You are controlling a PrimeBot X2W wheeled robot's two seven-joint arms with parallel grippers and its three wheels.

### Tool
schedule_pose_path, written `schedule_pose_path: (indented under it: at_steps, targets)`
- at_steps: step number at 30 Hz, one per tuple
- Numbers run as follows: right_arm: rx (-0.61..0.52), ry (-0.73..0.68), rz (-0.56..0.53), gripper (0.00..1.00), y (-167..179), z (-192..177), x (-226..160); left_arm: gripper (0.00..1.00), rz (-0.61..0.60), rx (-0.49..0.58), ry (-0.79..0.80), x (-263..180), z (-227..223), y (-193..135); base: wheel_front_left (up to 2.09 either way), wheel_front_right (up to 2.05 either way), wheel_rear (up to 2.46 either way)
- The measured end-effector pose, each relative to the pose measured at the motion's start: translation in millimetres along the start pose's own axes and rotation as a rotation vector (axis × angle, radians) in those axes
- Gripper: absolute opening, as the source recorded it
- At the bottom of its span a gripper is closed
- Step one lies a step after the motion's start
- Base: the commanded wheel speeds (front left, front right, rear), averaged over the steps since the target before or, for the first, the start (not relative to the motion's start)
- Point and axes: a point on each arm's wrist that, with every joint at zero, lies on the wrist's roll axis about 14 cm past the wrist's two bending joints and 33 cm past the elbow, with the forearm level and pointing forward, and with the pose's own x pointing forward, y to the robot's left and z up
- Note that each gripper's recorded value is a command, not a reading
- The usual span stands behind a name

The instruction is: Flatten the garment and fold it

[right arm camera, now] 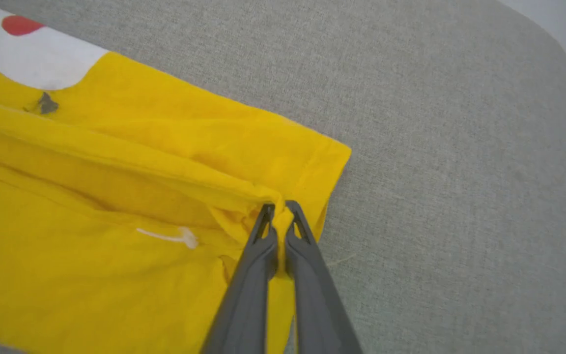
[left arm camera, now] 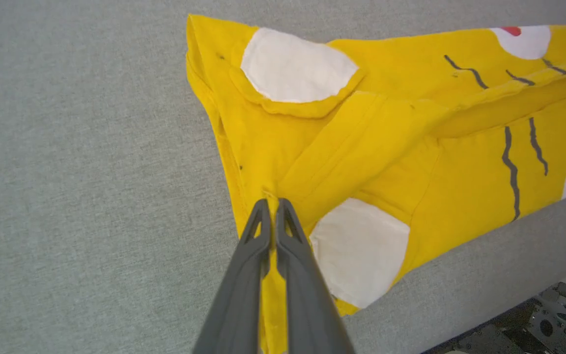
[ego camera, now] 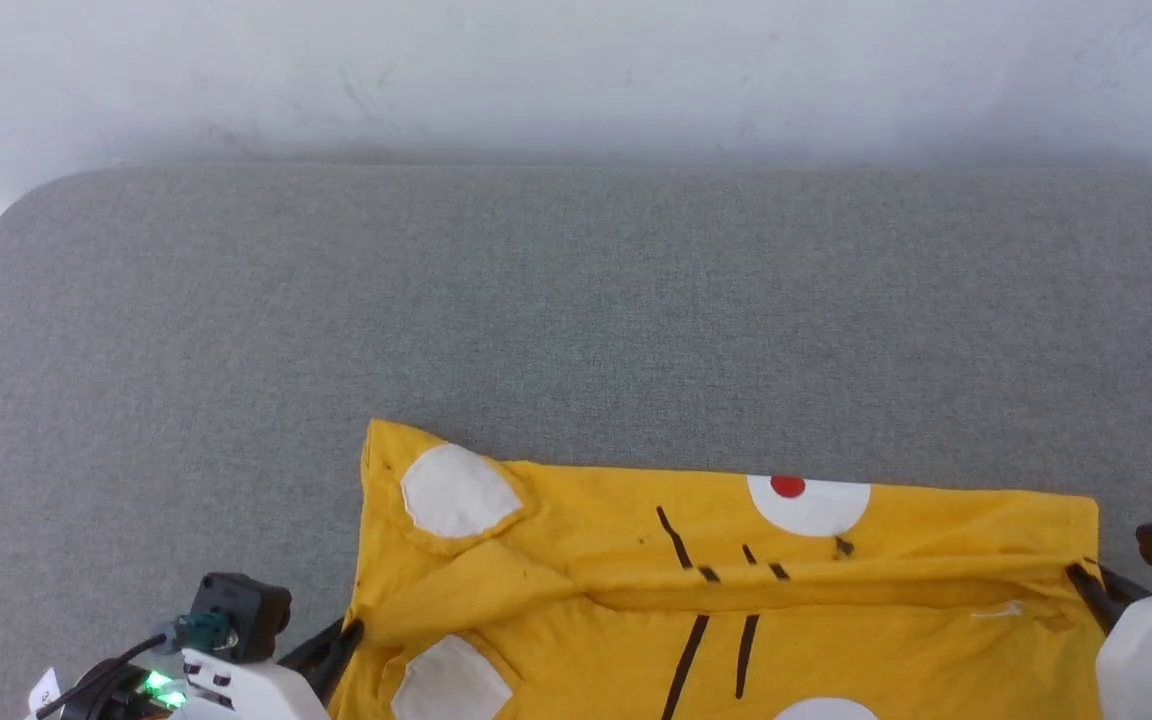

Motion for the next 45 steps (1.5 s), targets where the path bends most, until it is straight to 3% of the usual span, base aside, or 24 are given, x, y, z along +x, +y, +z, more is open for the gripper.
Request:
schedule_pose_path:
  at_steps: [14, 15, 16, 17, 18, 19, 25, 34, 39, 45]
  targets:
    - [-0.094, 0.156, 0.047, 0.0, 2.5, -38.3, 3.5, 0.0, -0.034, 0.031, 0.144, 18.2, -46.5, 1.5, 0.0, 0.0, 0.0]
    - [-0.097, 0.16, 0.049, 0.05, 2.4, -38.8, 3.9, 0.0, -0.032, 0.034, 0.147, 19.4, -47.7, 2.1, 0.0, 0.0, 0.0]
    - [-0.101, 0.163, 0.053, 0.64, 3.0, -39.4, 4.0, 0.0, -0.029, 0.039, 0.148, 20.3, -48.5, 3.0, 0.0, 0.0, 0.0]
    - [-0.112, 0.163, 0.059, 1.0, 4.1, -39.0, 3.8, 0.36, -0.033, 0.04, 0.139, 21.2, -47.9, 2.3, 0.0, 0.0, 0.0]
    - [-0.119, 0.158, 0.063, 1.0, 4.4, -37.5, 3.8, 0.36, -0.031, 0.037, 0.128, 22.2, -46.7, 2.0, 0.0, 0.0, 0.0]
    - [-0.124, 0.151, 0.067, 1.0, 5.1, -35.8, 3.4, 1.0, -0.028, 0.035, 0.112, 23.2, -44.5, 1.8, 0.0, 0.0, 0.0]
    - [-0.053, 0.051, 0.064, 1.0, 3.8, -7.8, -3.7, 1.0, -0.009, 0.026, -0.019, 24.7, -20.9, 2.6, 0.0, 0.0, 0.0]
    - [0.147, -0.182, 0.022, 1.0, -2.9, 55.1, -23.8, 1.0, 0.069, -0.114, -0.475, 12.9, 64.7, 10.1, 0.0, 0.0, 0.0]
    - [0.266, -0.182, -0.038, 1.0, -3.7, 43.8, -25.3, 1.0, 0.175, -0.193, -0.62, 2.9, 87.4, 25.7, 0.0, 0.0, 0.0]
    - [0.419, -0.136, -0.126, 1.0, -2.4, 16.4, -22.0, 1.0, 0.326, -0.177, -0.793, -27.0, 116.8, 47.0, 0.0, 0.0, 0.0]
